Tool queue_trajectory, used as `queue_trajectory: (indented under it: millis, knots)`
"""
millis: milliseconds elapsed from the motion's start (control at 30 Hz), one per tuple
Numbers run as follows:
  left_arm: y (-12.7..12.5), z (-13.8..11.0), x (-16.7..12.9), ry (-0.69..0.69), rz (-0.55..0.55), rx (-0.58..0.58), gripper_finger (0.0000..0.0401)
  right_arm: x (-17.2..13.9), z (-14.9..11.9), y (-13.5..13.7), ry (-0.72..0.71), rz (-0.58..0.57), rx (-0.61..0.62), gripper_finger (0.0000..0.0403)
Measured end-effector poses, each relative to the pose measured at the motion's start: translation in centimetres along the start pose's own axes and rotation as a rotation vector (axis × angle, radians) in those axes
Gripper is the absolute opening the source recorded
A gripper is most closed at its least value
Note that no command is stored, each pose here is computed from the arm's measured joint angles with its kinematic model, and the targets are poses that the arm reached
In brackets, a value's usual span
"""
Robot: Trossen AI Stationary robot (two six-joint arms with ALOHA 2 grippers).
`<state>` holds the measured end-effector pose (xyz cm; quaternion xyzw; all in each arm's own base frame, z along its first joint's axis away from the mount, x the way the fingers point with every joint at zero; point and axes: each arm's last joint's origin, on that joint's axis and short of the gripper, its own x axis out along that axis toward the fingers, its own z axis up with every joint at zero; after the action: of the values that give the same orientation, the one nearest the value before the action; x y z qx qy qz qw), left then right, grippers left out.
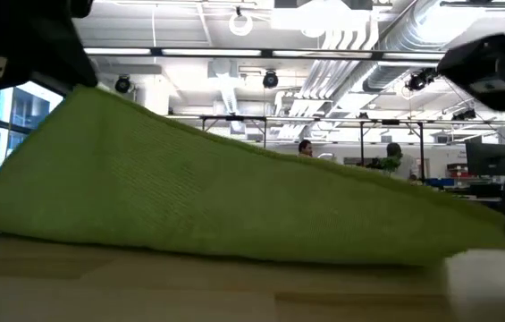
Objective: Fold microfiber towels
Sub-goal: Fold the green towel
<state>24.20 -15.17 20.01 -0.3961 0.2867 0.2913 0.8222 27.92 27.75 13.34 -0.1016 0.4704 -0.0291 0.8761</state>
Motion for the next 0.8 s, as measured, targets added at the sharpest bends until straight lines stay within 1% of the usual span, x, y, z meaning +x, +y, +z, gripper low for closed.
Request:
queue_trajectory:
  millis: [100,267,433,533,633,733,800]
  knots:
    - [0.3,-0.4,-0.8,-0.004,0.008,0.005,0.0,-0.8,0.6,-0.2,0.037,-0.042,-0.004,0.0003]
    - [0.3,-1.0,-2.4,-0.026,-0.04,0.019,0.0,-2.5,2.2,-0.2,0.06,-0.053,-0.024,0.0001]
    - [0.3,-1.8,-3.6,-0.056,-0.076,0.023,0.0,-4.8,4.4,-0.5,0.085,-0.046,-0.053,0.0001]
    - [0.4,-2.3,-4.0,-0.067,-0.092,0.017,0.0,-5.8,5.0,-1.6,0.142,-0.108,-0.081,0.0001]
    - [0.6,-2.5,-4.1,-0.093,-0.085,0.013,0.0,-6.2,5.5,-3.1,0.164,-0.176,-0.091,0.0]
    - [1.4,-2.2,-4.0,-0.134,-0.022,0.01,0.0,-6.3,6.4,-5.2,0.16,-0.192,-0.062,0.0]
    - [2.0,-1.9,-3.8,-0.153,0.035,0.01,0.0,-5.7,6.9,-6.6,0.17,-0.209,-0.058,0.0]
